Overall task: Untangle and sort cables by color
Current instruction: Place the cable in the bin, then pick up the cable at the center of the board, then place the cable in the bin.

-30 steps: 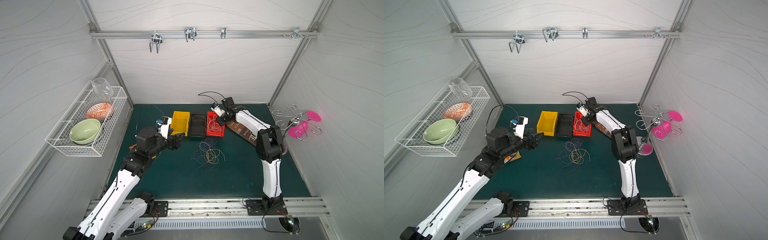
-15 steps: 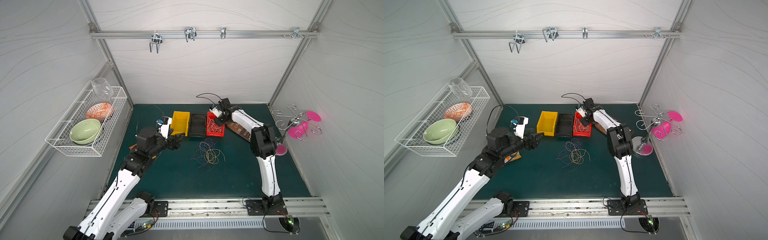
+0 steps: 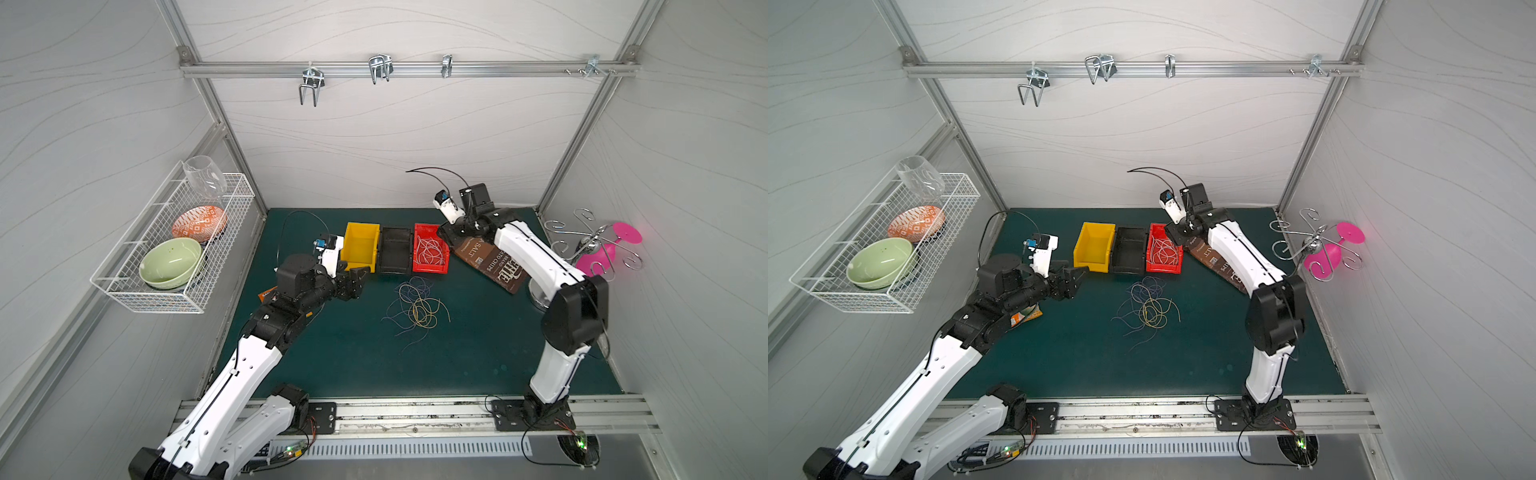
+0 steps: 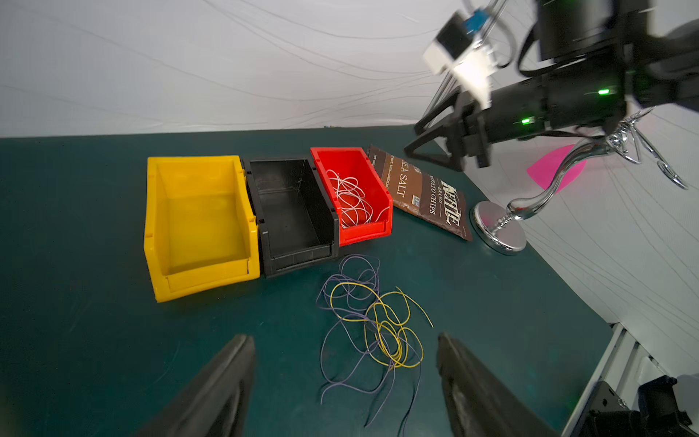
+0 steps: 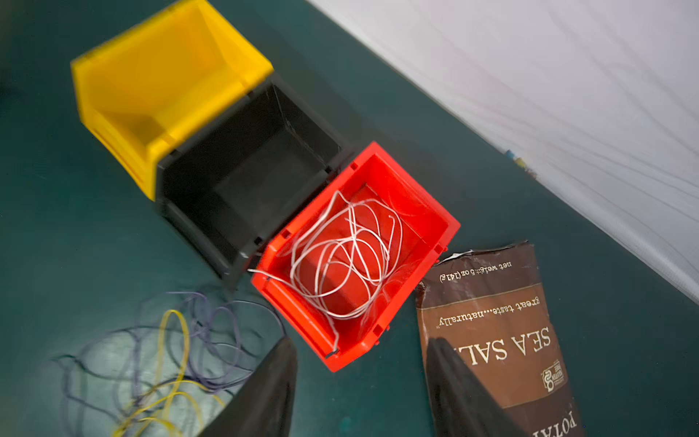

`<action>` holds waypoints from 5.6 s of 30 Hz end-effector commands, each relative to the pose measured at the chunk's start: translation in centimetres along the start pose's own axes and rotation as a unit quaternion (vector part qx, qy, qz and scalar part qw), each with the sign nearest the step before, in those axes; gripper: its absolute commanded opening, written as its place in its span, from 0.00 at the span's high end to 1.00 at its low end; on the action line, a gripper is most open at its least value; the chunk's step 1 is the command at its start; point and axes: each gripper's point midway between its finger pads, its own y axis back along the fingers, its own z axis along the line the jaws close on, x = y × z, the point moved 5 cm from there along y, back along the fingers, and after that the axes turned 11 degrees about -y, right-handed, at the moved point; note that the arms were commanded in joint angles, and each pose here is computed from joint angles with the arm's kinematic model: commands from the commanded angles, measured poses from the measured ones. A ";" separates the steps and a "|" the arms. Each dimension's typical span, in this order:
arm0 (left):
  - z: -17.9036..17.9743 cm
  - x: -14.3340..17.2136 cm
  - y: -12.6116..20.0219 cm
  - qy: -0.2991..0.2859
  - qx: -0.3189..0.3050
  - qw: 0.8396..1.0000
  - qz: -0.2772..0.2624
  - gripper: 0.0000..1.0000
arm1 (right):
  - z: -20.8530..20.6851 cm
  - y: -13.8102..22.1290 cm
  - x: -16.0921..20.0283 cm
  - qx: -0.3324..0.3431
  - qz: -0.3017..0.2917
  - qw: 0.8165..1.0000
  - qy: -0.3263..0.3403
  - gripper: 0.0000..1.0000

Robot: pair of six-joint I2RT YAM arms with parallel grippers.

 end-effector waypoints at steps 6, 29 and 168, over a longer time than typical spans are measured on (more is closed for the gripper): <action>-0.1 3.4 -1.9 0.109 0.030 0.992 0.053 0.21 | 3.4 5.6 4.7 -0.071 -0.030 0.991 -0.111 0.25; 0.0 11.9 -5.6 0.249 0.068 0.957 0.129 0.24 | 10.5 -6.6 14.2 -0.124 0.160 0.968 -0.150 0.47; 1.3 6.7 -1.0 0.073 -0.080 0.993 0.039 0.27 | 6.3 -17.6 0.4 0.045 -0.021 0.966 -0.253 1.00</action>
